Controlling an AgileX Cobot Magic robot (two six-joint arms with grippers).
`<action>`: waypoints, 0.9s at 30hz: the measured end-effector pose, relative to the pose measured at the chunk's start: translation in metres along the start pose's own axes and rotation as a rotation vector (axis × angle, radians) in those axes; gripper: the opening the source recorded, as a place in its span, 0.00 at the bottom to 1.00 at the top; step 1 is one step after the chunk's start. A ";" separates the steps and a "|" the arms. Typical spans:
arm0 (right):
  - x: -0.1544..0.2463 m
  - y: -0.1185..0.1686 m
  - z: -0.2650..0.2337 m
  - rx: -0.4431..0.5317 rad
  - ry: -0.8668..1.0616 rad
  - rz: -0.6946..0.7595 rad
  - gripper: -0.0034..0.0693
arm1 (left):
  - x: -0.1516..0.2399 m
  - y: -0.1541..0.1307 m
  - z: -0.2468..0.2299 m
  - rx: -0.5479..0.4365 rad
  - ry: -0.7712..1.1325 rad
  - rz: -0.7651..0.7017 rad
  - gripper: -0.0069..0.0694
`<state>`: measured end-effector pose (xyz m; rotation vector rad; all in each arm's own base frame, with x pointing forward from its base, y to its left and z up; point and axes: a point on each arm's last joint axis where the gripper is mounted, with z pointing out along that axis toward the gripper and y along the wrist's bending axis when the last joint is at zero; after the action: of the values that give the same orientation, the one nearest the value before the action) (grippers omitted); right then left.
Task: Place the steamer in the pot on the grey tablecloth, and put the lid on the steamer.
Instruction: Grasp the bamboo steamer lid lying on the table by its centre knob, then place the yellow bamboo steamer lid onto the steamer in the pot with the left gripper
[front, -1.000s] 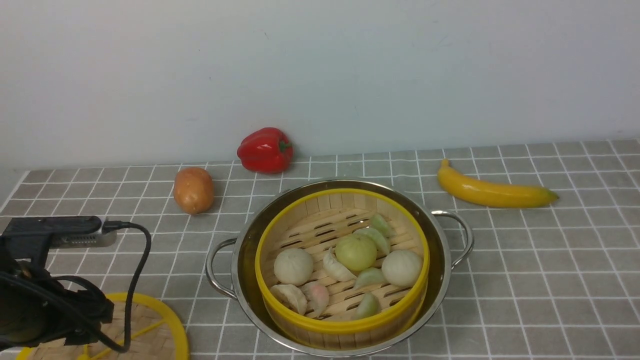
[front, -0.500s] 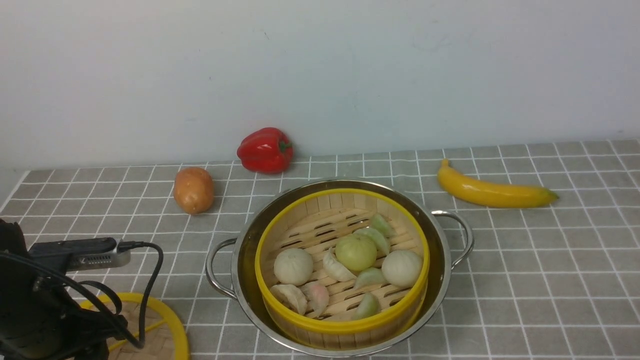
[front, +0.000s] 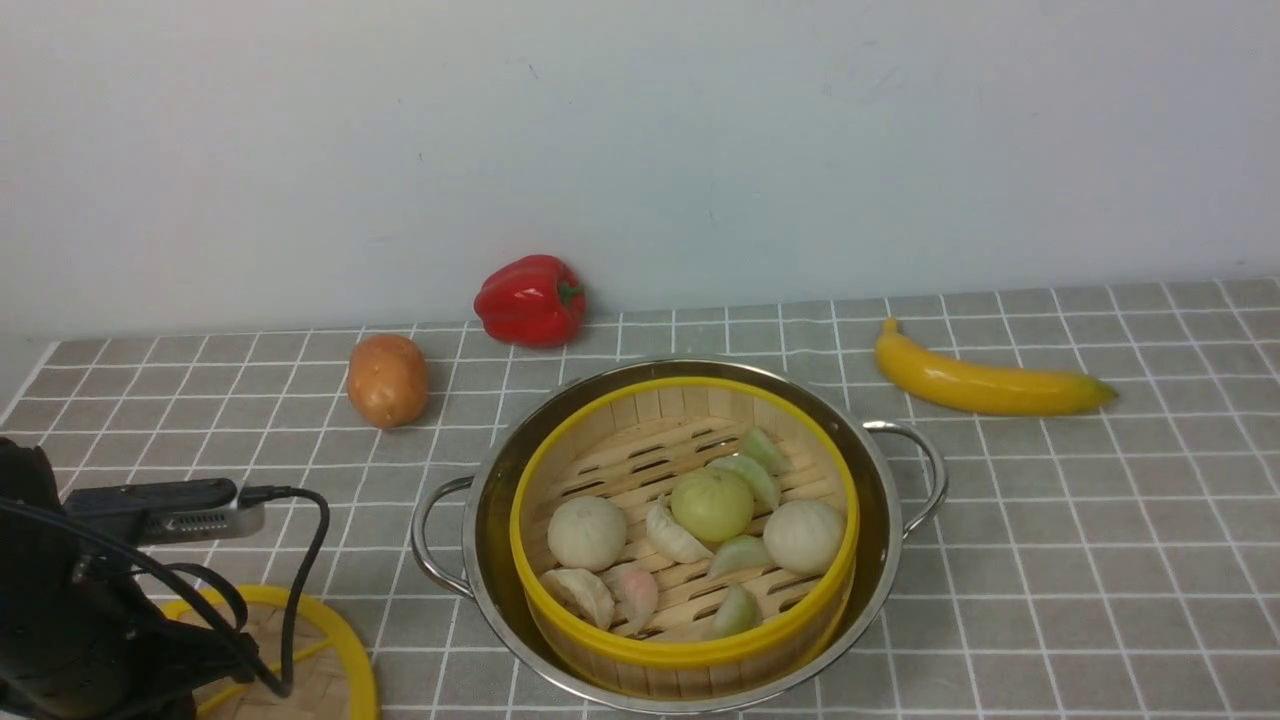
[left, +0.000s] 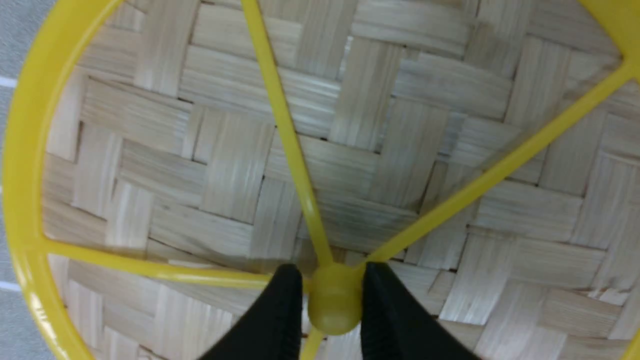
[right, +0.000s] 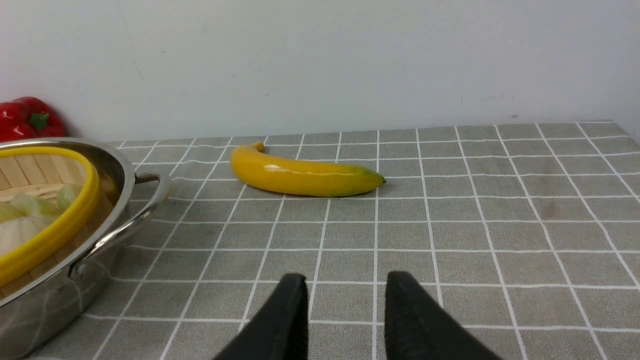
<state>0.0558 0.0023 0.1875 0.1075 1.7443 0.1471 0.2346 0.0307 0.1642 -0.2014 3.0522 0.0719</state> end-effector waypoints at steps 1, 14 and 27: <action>0.000 0.000 0.000 0.000 0.000 0.000 0.38 | 0.000 0.000 0.002 0.000 0.007 0.001 0.31; 0.000 0.000 0.000 0.000 0.000 0.001 0.38 | 0.001 0.000 -0.005 0.000 0.010 0.060 0.25; 0.000 0.000 0.000 0.000 0.000 0.002 0.38 | -0.024 0.005 -0.098 -0.024 -0.168 0.193 0.25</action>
<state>0.0558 0.0023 0.1875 0.1090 1.7442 0.1487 0.2499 0.0334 0.2639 0.0940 2.8947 0.1311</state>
